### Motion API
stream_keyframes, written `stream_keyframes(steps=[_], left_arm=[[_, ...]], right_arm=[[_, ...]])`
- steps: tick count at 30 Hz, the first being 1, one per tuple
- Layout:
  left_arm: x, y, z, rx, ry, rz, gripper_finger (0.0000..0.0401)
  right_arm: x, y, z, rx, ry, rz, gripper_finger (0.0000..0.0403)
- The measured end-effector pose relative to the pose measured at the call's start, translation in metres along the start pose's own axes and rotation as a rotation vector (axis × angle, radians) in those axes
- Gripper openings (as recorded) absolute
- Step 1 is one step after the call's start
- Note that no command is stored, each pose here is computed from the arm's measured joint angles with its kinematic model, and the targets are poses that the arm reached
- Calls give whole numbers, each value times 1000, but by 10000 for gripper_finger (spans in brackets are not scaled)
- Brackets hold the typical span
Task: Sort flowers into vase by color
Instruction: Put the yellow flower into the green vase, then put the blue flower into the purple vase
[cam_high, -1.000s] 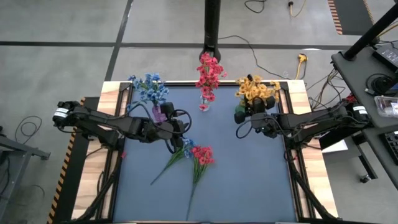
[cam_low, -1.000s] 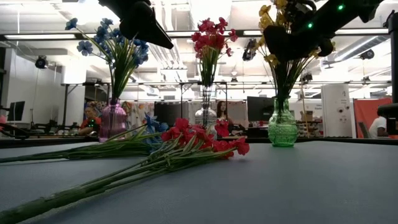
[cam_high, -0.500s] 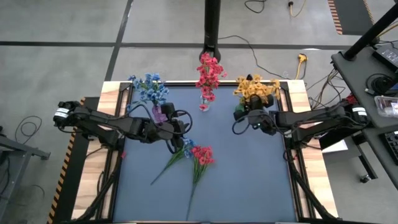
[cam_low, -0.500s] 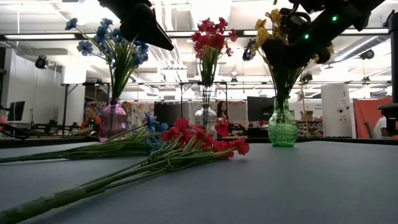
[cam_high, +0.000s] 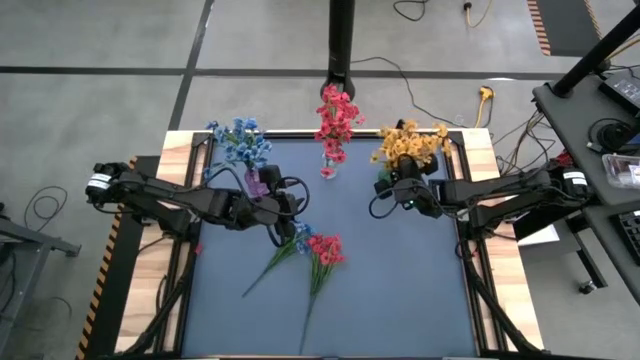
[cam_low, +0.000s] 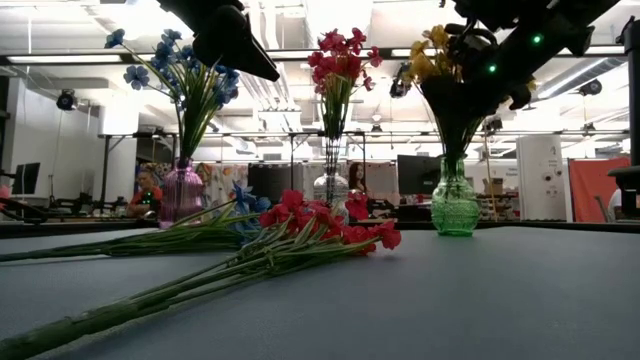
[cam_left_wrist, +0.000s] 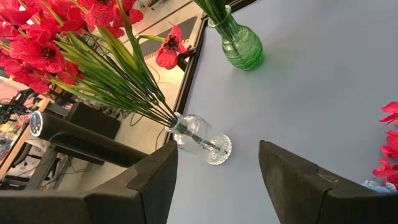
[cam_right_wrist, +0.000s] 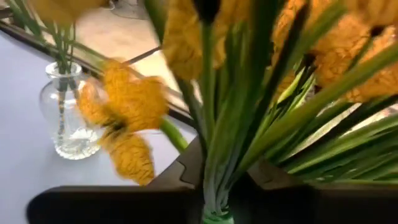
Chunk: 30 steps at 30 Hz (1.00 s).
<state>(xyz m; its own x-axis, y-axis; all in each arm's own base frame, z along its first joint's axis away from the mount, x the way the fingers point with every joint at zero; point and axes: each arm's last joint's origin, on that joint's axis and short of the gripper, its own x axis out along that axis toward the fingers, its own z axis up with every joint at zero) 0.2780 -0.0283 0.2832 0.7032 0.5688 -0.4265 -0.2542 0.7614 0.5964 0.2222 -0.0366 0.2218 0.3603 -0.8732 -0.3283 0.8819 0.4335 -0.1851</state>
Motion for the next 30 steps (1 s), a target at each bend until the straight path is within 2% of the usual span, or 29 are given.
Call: stream_keyframes(steps=[8, 14, 22, 26, 30], left_arm=[[0, 0, 0, -11, 4, -1, 207], [0, 0, -1, -23, 9, -2, 207], [-3, -2, -8, -56, 66, -18, 207], [-14, 0, -13, -128, 121, -35, 207], [-24, 2, -10, -251, 169, -62, 207]], right_arm=[[-4, 1, 13, 27, 1, 41, 137], [-10, -1, 26, 21, 33, 41, 189], [-21, -2, 34, 20, 125, 91, 225], [-30, -2, 39, -1, 155, 123, 234], [-39, -4, 50, -25, 174, 130, 240]])
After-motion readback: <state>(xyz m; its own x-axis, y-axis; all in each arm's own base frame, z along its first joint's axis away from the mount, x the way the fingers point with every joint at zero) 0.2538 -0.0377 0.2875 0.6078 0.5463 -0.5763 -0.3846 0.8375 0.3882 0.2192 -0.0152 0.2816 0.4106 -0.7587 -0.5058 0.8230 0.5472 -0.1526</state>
